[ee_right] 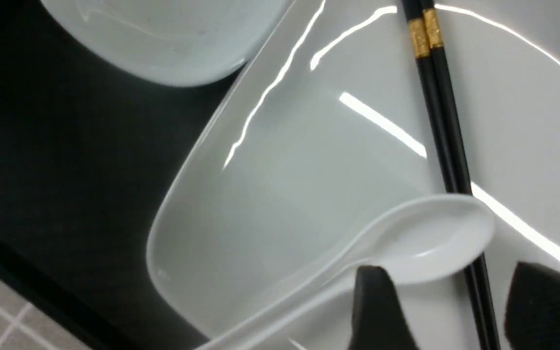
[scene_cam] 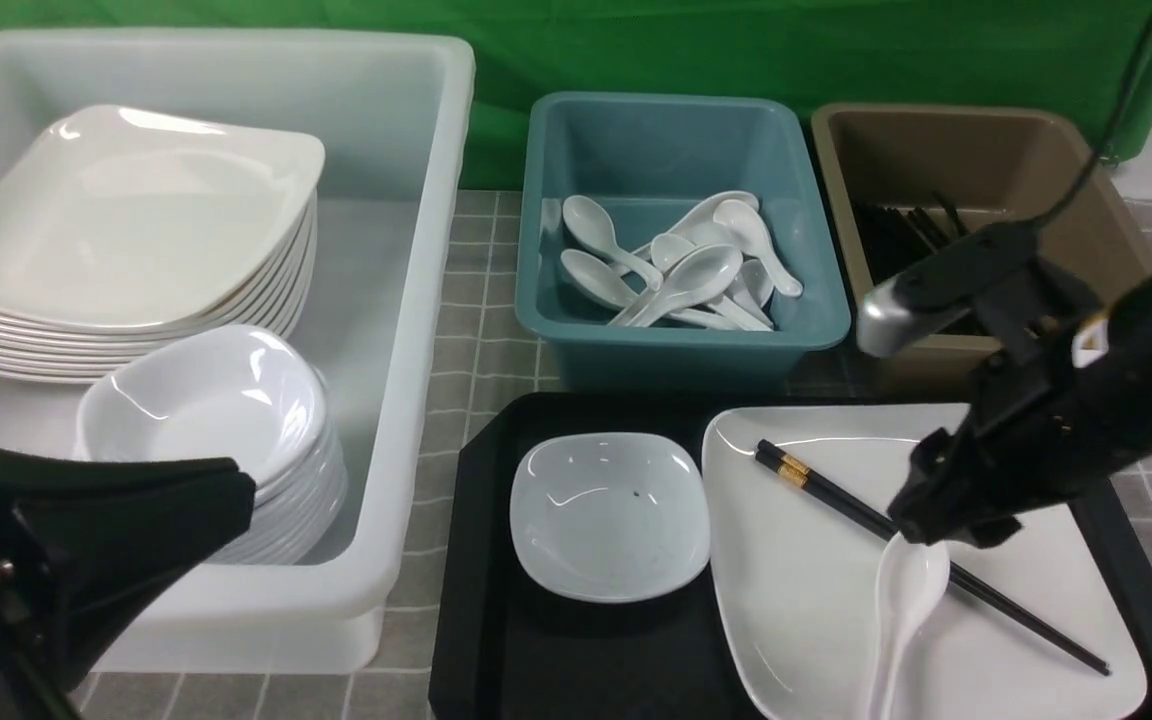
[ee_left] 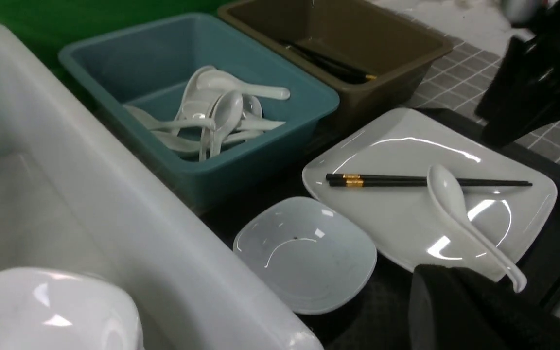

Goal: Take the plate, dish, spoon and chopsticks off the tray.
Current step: Use the right arm to grab a pair of chopsticks from the plate, then use the right arm to put the chopsticks into the small storage box on the right, then use the right arm to grab a soup spoon from the plate, then use the right arm to put the soup spoon into the small storage box in the middle

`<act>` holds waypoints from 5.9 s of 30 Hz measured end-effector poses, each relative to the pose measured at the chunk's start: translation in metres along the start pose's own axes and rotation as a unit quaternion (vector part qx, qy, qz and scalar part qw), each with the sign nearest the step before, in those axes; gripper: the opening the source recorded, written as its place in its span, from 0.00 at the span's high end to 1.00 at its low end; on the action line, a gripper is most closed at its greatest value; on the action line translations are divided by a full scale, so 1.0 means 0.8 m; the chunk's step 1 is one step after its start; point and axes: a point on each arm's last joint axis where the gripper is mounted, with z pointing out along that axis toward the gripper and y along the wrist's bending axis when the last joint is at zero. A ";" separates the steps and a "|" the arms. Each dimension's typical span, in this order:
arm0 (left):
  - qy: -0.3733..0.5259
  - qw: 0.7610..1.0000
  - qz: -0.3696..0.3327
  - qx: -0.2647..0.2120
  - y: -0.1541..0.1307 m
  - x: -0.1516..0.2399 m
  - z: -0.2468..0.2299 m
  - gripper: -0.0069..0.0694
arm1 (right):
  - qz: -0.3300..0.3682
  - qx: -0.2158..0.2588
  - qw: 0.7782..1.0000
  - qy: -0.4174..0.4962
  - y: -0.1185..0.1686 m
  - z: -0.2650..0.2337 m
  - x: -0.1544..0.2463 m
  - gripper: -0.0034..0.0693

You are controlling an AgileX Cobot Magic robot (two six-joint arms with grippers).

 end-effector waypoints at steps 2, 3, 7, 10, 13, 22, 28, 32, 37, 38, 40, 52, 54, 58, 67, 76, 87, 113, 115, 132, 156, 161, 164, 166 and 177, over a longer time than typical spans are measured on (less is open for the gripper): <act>-0.011 1.000 0.004 0.000 -0.002 -0.001 -0.007 0.90 | -0.010 -0.001 0.999 0.031 -0.009 0.034 -0.018 0.33; -0.014 1.000 0.006 0.000 -0.003 -0.001 -0.009 0.90 | -0.014 0.000 0.999 0.044 -0.013 0.049 -0.026 0.32; -0.010 1.000 0.009 0.004 -0.005 0.000 -0.010 0.90 | -0.024 0.003 0.997 0.071 -0.024 0.086 -0.044 0.31; -0.001 1.000 0.009 0.011 -0.006 0.002 -0.010 0.90 | -0.021 0.003 0.996 0.085 -0.032 0.107 -0.050 0.31; 0.004 1.000 0.009 0.015 -0.007 0.003 -0.010 0.90 | -0.013 0.004 0.995 0.098 -0.042 0.121 -0.050 0.31; 0.006 1.000 0.009 0.016 -0.007 0.004 -0.010 0.90 | -0.018 -0.001 0.993 0.115 -0.046 0.140 -0.047 0.32; 0.005 1.000 0.010 0.016 -0.007 0.003 -0.010 0.90 | -0.027 0.000 0.992 0.119 -0.047 0.144 -0.047 0.47; 0.005 1.000 0.010 0.016 -0.007 0.003 -0.010 0.90 | -0.029 0.001 0.992 0.120 -0.048 0.146 -0.048 0.53; 0.005 1.000 0.011 0.016 -0.007 0.003 -0.010 0.90 | -0.033 0.005 0.992 0.122 -0.049 0.147 -0.048 0.67; 0.005 1.000 0.011 0.016 -0.007 0.003 -0.010 0.90 | -0.033 0.005 0.992 0.122 -0.049 0.147 -0.048 0.70; 0.004 1.000 0.012 0.015 -0.007 0.003 -0.010 0.90 | -0.036 0.008 0.992 0.123 -0.050 0.147 -0.048 0.74; -0.011 1.000 0.028 0.003 -0.004 0.000 -0.010 0.90 | -0.143 0.030 0.985 0.091 -0.041 0.069 -0.051 0.74; -0.019 0.999 0.036 -0.003 -0.003 -0.002 -0.010 0.90 | -0.182 0.023 0.978 0.097 -0.031 0.049 -0.048 0.74; -0.027 0.999 0.035 -0.007 -0.002 -0.004 -0.010 0.90 | -0.184 0.020 0.979 0.088 -0.017 0.022 -0.045 0.74; -0.090 0.995 0.019 -0.049 0.007 -0.018 -0.012 0.90 | -0.066 0.032 0.997 0.004 -0.026 -0.039 -0.048 0.74; -0.099 0.993 0.016 -0.056 0.009 -0.020 -0.013 0.90 | 0.089 0.022 0.987 -0.134 -0.115 -0.072 -0.101 0.74; -0.103 0.993 0.000 -0.057 0.009 -0.021 -0.013 0.90 | 0.246 -0.007 0.947 -0.205 -0.265 -0.002 -0.161 0.74; -0.073 0.996 0.021 -0.048 0.007 -0.015 -0.011 0.90 | 0.240 0.026 0.968 -0.062 -0.182 -0.089 -0.121 0.67; -0.070 0.996 0.023 -0.046 0.007 -0.014 -0.011 0.90 | 0.233 0.041 0.971 -0.026 -0.141 -0.093 -0.099 0.65; -0.068 0.997 0.002 -0.043 0.006 -0.013 -0.011 0.90 | 0.330 0.037 0.942 0.058 0.037 0.077 0.052 0.26; -0.065 0.997 0.012 -0.048 0.007 -0.013 -0.011 0.90 | 0.177 0.017 0.979 -0.102 0.032 -0.008 -0.049 0.83; -0.064 0.997 0.016 -0.049 0.007 -0.012 -0.011 0.90 | 0.147 0.015 0.960 -0.239 0.021 -0.032 -0.117 0.83; -0.062 0.997 0.021 -0.052 0.008 -0.012 -0.011 0.90 | 0.152 0.022 0.942 -0.299 -0.003 -0.012 -0.175 0.81; -0.059 0.996 0.028 -0.055 0.009 -0.012 -0.011 0.90 | 0.157 0.031 0.936 -0.315 -0.023 0.012 -0.201 0.74; -0.050 0.995 0.054 -0.066 0.011 -0.010 -0.011 0.90 | 0.169 0.049 0.955 -0.240 -0.052 0.015 -0.216 0.30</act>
